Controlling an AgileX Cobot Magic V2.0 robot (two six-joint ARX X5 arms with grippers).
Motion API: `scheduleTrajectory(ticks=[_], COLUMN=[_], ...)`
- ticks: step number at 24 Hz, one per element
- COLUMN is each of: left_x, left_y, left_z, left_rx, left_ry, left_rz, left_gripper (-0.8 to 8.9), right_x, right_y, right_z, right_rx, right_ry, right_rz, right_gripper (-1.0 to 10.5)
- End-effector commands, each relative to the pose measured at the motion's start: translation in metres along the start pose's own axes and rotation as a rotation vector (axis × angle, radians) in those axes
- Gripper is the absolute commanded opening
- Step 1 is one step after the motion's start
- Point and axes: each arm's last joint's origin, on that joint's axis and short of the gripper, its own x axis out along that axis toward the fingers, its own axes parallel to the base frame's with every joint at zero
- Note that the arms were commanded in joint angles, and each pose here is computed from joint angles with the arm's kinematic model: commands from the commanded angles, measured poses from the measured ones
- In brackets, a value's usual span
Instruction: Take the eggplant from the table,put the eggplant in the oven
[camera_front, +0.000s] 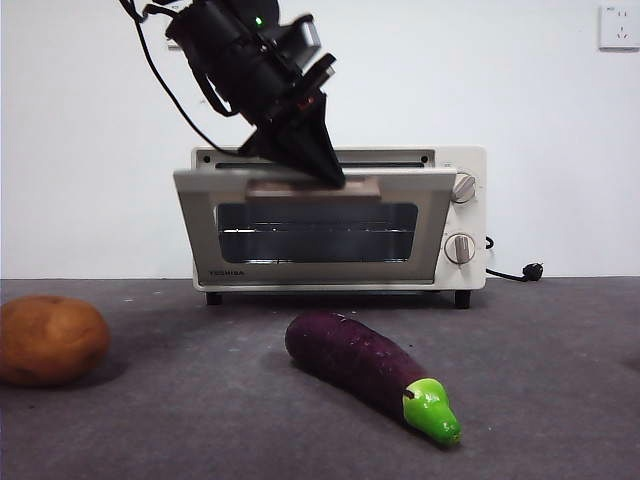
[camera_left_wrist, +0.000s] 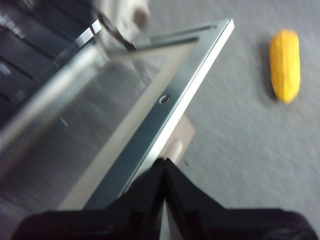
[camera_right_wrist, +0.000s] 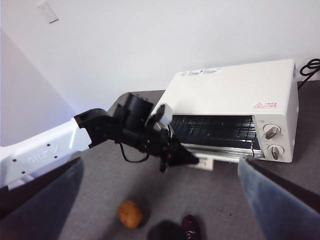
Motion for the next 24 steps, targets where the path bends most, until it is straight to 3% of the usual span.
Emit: scheduleTrajectory(ticks=[1,12,19,24], left_x=[0.017,0.028,0.026,0.002], left_y=[0.004,-0.026,-0.034,-0.042], left_z=[-0.013,-0.013,-0.011,-0.001], left_rx=[-0.015,-0.008,-0.002,0.023], left_ry=[0.083,0.136,0.14,0.067], left_rz=[0.012,-0.121,-0.136,-0.115], left_gripper=[-0.05,-0.06,-0.06,-0.05], right_x=[-0.001,-0.001,-0.001,-0.001], right_y=[0.001,0.001,0.001,0.001], right_z=[0.001,0.001,0.0,0.0], right_rx=[-0.011,-0.009,-0.006,-0.005], right_ry=[-0.009,-0.008,-0.003,-0.001], right_rz=[0.007,0.007,0.006,0.006], right_gripper=[5.7,5.7,5.7,5.7])
